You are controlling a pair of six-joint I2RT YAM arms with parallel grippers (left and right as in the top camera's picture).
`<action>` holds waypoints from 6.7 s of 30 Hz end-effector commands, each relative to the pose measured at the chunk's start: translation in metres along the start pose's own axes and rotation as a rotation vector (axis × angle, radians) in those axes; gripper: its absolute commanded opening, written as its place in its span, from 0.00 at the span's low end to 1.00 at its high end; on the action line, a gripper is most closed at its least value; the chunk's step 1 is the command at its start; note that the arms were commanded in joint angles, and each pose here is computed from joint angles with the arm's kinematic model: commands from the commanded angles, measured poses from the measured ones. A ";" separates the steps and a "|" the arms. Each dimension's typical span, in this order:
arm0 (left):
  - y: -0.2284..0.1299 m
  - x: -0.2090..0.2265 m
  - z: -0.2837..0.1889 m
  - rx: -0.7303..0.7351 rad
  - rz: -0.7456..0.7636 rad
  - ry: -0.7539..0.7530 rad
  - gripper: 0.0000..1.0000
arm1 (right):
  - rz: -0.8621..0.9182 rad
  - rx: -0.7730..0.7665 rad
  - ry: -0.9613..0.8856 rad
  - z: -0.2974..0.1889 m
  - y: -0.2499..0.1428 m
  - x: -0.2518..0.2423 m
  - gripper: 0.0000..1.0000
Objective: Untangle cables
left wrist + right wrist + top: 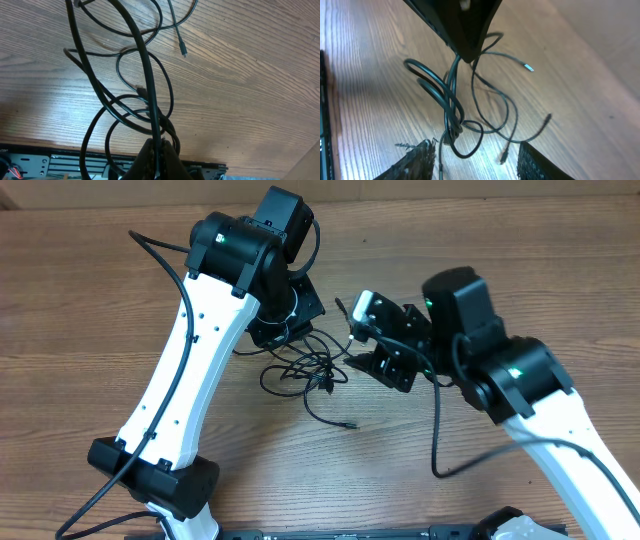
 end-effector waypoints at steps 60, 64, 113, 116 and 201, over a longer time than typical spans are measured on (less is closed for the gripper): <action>-0.012 -0.009 -0.008 0.052 0.013 -0.101 0.04 | -0.024 -0.044 0.409 0.050 0.006 0.007 0.04; -0.011 -0.008 -0.008 0.045 0.017 -0.091 0.04 | -0.015 -0.034 0.411 0.050 0.004 0.008 0.04; 0.004 0.012 -0.009 -0.113 0.038 0.131 0.87 | 0.050 -0.045 0.182 -0.021 0.003 0.026 1.00; 0.004 0.013 -0.009 -0.120 0.049 0.142 0.99 | 0.053 -0.038 0.177 -0.021 0.002 0.026 1.00; -0.067 0.123 0.216 0.306 -0.309 0.400 0.05 | 0.855 0.226 -0.287 0.000 -0.042 -0.014 0.78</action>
Point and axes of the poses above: each gripper's point midway between its finger pads, its own z axis out along the fingers, its own x axis along the line the jaws close on, y = z × x, the point moved 8 cm from there along -z, back along the fingers, and after that the axes turned 15 degrees about z, right-handed, at the moved point
